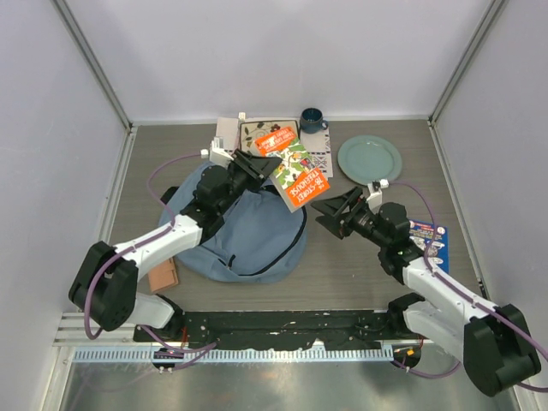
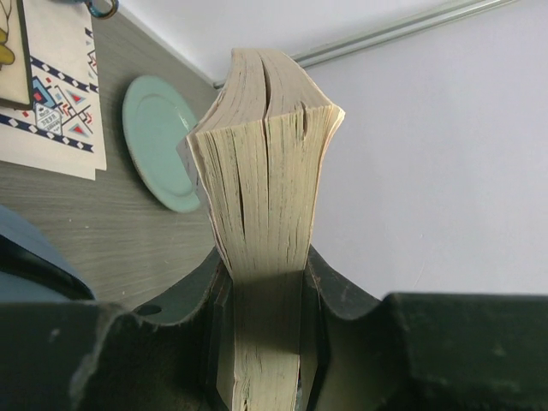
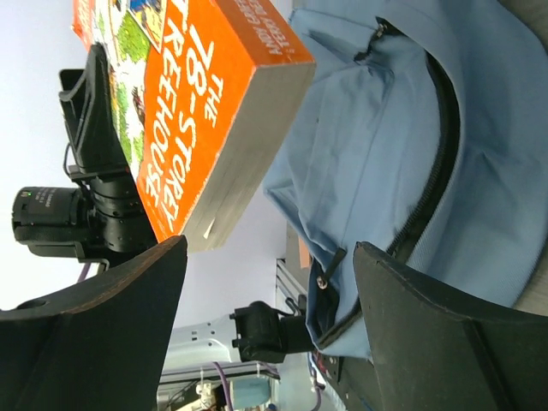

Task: Pack the student bag
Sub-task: Pick up the book from the center of the board, then place the book in the student bag.

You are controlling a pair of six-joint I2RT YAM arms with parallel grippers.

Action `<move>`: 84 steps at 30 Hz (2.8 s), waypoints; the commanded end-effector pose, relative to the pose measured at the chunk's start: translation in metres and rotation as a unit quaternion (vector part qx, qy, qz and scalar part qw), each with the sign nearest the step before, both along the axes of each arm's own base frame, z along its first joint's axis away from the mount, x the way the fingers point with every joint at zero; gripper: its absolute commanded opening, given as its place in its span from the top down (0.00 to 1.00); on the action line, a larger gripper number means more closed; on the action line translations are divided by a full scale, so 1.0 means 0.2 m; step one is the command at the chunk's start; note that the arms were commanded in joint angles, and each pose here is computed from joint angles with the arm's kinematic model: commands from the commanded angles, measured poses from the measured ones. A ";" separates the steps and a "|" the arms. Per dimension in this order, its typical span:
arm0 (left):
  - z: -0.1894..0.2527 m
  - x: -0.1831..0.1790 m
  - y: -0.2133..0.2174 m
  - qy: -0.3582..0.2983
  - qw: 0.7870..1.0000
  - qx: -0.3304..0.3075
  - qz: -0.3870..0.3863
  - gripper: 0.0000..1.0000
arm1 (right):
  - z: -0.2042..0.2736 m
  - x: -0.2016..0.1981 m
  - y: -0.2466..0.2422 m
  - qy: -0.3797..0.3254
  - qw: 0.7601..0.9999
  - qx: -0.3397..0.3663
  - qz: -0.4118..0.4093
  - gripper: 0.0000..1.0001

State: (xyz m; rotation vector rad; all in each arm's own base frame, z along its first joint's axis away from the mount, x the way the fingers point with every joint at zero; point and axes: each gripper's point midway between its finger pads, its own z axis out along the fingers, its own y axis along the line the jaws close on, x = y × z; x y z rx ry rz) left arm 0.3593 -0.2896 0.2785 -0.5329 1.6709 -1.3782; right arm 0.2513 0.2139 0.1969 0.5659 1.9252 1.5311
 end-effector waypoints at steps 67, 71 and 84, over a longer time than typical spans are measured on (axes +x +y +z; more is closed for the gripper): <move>-0.43 -0.42 0.03 -0.015 0.894 0.408 -0.183 0.02 | 0.27 0.16 -0.62 -0.047 0.927 -0.149 -0.342 0.99; -0.48 -0.50 -0.09 -0.023 0.858 0.451 -0.245 0.02 | 0.25 0.12 -0.69 -0.034 0.914 -0.197 -0.353 0.99; -0.69 -0.55 -0.28 0.011 0.794 0.518 -0.317 0.16 | 0.26 0.10 -0.69 -0.031 0.915 -0.209 -0.344 0.99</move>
